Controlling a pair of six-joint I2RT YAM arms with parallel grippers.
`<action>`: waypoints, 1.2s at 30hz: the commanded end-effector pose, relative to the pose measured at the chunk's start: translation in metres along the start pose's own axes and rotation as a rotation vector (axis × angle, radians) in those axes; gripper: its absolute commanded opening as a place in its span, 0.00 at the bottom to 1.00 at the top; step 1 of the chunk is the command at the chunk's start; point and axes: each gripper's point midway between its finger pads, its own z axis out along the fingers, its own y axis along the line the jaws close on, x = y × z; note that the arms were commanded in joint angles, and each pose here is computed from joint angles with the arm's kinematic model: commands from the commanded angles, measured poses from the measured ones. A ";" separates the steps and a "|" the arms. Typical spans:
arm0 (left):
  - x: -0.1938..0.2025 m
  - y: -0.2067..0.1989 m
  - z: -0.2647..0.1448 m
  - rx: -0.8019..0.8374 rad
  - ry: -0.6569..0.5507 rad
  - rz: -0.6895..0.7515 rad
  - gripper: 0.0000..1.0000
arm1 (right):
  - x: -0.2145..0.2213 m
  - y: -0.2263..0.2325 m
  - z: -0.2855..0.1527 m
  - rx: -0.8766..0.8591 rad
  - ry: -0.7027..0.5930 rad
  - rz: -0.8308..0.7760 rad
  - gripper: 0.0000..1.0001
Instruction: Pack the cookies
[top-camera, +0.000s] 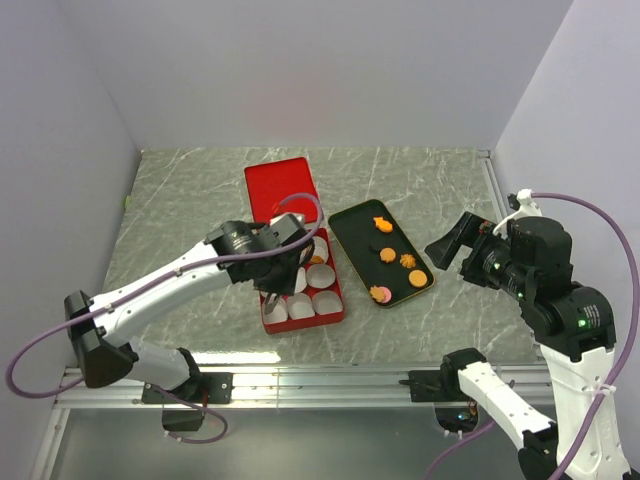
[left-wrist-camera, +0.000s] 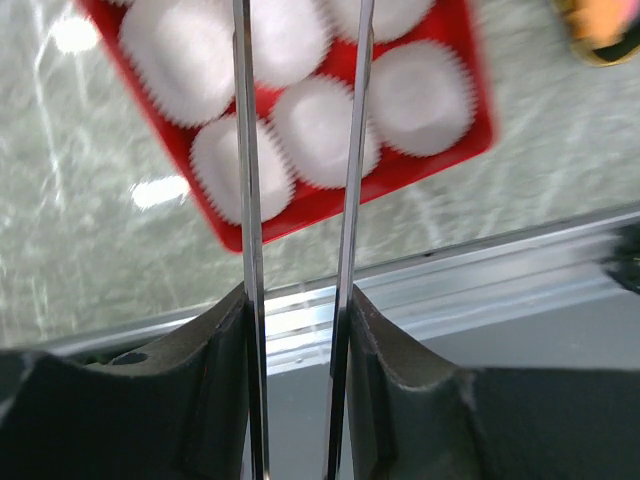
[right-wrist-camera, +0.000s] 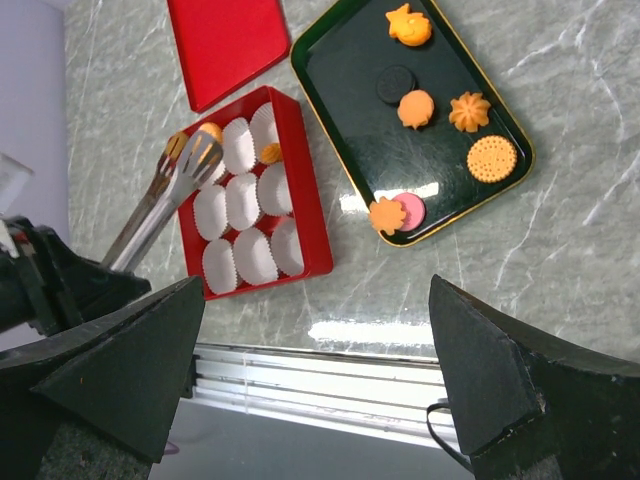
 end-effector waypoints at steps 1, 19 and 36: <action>0.005 0.012 0.004 -0.011 -0.030 -0.086 0.33 | -0.015 0.011 -0.003 -0.042 -0.059 -0.021 1.00; 0.003 0.019 0.041 -0.130 0.016 -0.096 0.35 | -0.009 0.007 -0.003 -0.039 -0.052 -0.025 1.00; -0.005 0.020 0.060 -0.185 0.023 -0.076 0.40 | -0.004 0.006 0.001 -0.039 -0.039 -0.043 1.00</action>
